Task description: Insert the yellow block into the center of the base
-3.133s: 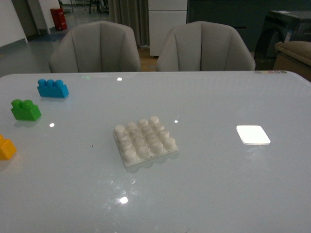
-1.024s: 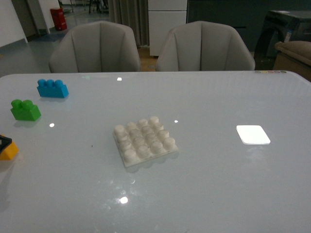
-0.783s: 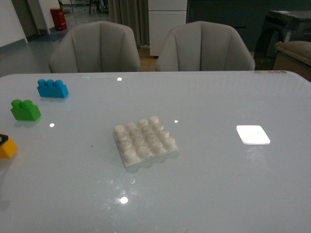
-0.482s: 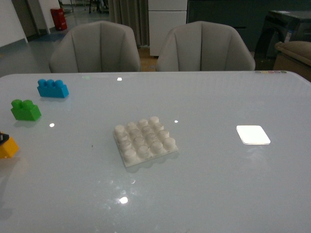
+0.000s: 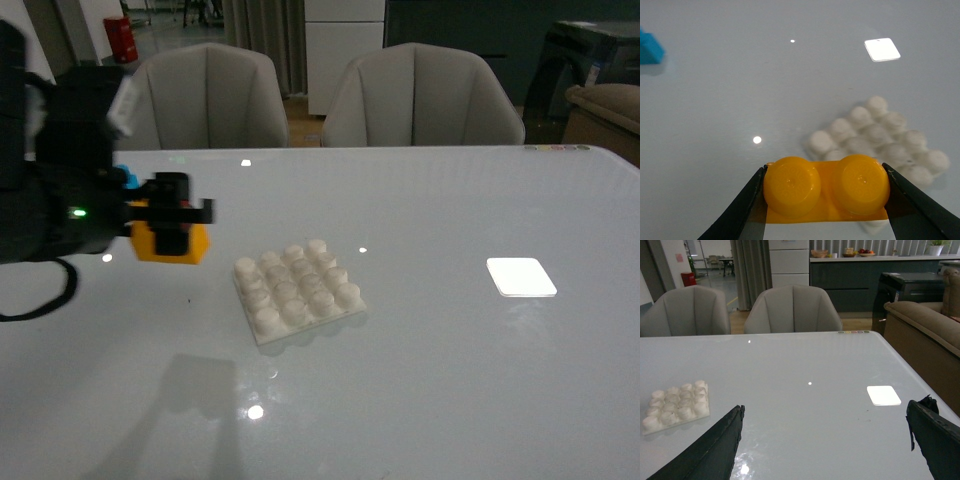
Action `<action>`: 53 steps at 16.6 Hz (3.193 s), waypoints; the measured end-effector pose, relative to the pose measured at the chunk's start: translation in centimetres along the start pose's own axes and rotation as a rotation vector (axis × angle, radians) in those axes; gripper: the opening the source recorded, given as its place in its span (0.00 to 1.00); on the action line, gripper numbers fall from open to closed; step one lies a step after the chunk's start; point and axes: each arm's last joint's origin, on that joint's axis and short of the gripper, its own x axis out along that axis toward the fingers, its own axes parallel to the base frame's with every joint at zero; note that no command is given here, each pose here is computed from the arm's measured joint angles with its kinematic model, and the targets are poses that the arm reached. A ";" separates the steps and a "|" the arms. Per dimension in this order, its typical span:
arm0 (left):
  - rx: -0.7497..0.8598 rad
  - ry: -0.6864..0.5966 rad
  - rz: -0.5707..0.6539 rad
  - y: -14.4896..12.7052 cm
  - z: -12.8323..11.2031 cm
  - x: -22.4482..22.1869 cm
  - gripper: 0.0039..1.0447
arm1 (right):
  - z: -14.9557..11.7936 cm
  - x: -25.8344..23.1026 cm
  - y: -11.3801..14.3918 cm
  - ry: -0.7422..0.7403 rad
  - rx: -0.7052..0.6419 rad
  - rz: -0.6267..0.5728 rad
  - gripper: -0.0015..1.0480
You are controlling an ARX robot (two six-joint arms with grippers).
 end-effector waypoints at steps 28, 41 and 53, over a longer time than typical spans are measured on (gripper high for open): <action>-0.192 0.180 0.259 -12.3 -2.4 8.7 0.56 | 0.0 0.0 0.0 0.000 0.000 0.000 0.94; -0.179 -0.027 0.089 -12.4 1.7 6.1 0.94 | 0.0 0.0 0.0 0.000 0.000 0.000 0.94; -0.209 -0.123 0.159 12.1 7.3 -2.0 0.94 | 0.0 0.0 0.0 0.000 0.000 0.000 0.94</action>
